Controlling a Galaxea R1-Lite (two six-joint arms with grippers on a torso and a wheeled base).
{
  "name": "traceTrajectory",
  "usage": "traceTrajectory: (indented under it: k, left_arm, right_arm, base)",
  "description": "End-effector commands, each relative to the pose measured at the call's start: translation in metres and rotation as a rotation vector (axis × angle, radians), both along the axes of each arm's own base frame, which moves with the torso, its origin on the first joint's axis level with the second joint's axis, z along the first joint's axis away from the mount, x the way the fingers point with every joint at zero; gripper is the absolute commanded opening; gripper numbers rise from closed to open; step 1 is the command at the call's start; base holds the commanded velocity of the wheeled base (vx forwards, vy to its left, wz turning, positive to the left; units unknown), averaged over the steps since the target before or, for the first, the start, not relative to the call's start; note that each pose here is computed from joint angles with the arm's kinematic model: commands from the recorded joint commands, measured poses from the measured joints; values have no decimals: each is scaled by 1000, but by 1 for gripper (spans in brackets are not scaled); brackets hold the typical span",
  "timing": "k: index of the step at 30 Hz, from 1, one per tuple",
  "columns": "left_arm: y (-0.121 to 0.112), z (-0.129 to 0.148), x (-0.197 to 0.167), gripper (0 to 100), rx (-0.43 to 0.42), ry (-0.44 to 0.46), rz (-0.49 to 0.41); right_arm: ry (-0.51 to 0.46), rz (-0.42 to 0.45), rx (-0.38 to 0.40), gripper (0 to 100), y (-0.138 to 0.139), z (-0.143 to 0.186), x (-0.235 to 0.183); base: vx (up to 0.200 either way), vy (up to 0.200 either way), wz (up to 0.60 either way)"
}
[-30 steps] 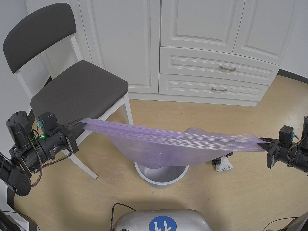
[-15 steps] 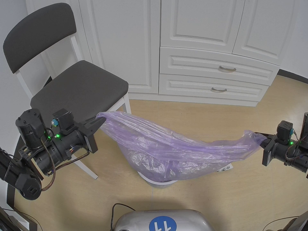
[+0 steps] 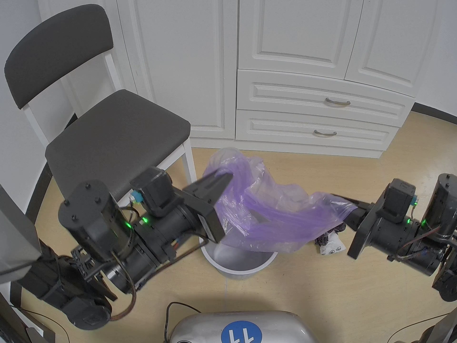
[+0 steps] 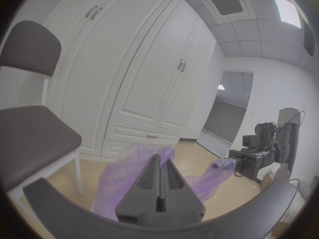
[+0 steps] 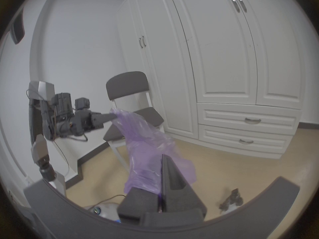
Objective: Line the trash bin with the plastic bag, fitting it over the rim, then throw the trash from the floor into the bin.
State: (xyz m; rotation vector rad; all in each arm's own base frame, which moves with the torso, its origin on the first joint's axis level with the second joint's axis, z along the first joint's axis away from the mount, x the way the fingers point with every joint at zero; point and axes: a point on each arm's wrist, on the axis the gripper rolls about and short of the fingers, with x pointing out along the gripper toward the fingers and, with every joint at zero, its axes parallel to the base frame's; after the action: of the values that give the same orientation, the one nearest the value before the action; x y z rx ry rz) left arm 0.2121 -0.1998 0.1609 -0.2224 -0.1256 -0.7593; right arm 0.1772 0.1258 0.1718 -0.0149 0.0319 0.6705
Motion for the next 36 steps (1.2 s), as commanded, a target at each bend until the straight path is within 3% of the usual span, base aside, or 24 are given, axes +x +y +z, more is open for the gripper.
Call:
traceTrajectory:
  k: [1,10,16,21,26,36]
  left_arm:
    - [-13,-19,-25,0,28,72,-50]
    - [-2,-27,-21,0,66,91,-13]
    - [-1,-30,-14,0,71,96,1]
    - [-6,-39,-9,0,90,120,4]
    - [-8,-47,3,0,94,137,26]
    - [-19,-54,13,0,54,177,23]
  right_arm:
    - [84,42,-25,0,26,-24,0]
    - [131,10,-42,0,29,-35,8]
    - [163,-92,-2,0,30,-37,14]
    - [215,-114,-25,0,36,-52,26]
    - [251,-127,2,0,41,-57,34]
    - [270,-163,5,0,32,-62,44]
  base:
    - [0,0,0]
    - [0,0,0]
    - [0,0,0]
    - [0,0,0]
    - [0,0,0]
    - [0,0,0]
